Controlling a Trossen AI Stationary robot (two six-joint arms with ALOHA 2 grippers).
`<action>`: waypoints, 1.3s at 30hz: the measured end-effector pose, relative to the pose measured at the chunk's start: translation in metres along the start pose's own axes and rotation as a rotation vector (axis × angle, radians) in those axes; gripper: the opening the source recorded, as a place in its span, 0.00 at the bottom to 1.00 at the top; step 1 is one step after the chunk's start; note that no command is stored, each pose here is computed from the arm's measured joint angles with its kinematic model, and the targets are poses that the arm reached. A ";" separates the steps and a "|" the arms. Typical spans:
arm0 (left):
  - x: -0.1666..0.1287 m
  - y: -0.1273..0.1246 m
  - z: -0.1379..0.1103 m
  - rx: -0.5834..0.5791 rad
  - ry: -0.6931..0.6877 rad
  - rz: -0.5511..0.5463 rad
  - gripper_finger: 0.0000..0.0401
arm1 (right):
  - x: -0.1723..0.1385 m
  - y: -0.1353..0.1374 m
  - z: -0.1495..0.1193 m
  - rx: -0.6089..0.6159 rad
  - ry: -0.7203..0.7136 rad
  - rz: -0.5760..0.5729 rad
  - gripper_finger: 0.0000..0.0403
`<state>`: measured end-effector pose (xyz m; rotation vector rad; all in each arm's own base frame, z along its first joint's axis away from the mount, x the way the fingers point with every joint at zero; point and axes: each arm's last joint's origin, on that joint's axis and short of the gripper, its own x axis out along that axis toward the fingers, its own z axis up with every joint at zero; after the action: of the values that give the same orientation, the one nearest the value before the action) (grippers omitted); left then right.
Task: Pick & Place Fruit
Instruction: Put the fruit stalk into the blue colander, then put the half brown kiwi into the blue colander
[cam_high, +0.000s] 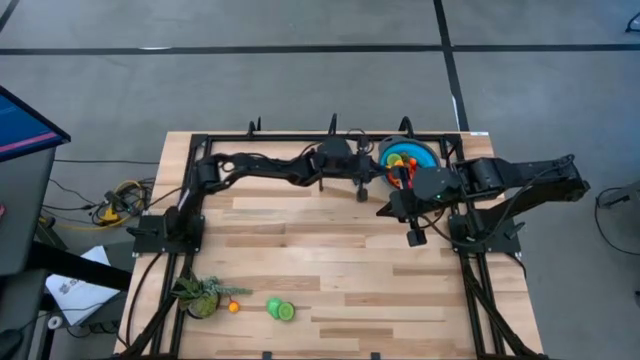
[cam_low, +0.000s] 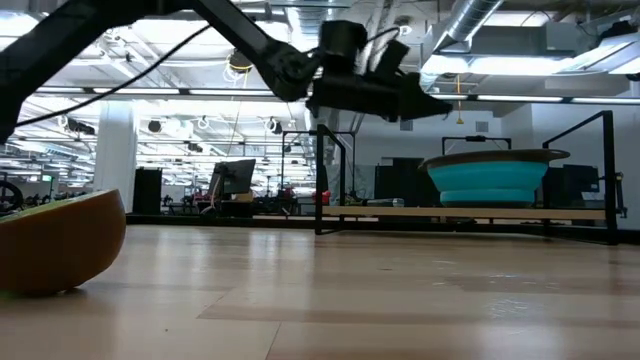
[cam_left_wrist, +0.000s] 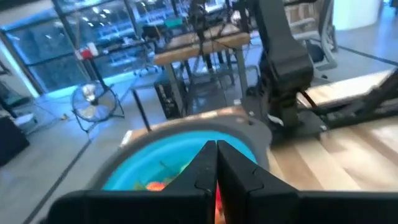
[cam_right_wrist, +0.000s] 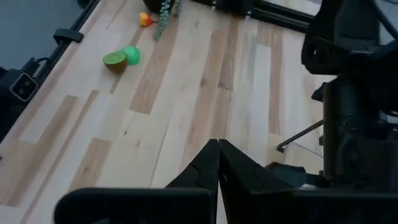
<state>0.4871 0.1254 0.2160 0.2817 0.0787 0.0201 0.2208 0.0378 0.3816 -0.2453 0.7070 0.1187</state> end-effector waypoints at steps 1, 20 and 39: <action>0.004 0.000 -0.004 -0.002 0.007 -0.005 0.00 | 0.000 0.000 0.000 0.006 0.001 0.001 0.00; 0.007 0.026 -0.011 0.012 -0.030 0.062 0.01 | 0.000 0.000 0.000 0.041 0.004 -0.001 0.00; 0.002 0.011 0.011 0.024 -0.064 0.080 0.36 | 0.000 0.004 0.000 0.051 0.000 0.015 0.00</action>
<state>0.4898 0.1331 0.2299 0.3087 0.0035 0.0897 0.2198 0.0421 0.3814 -0.1912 0.7107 0.1153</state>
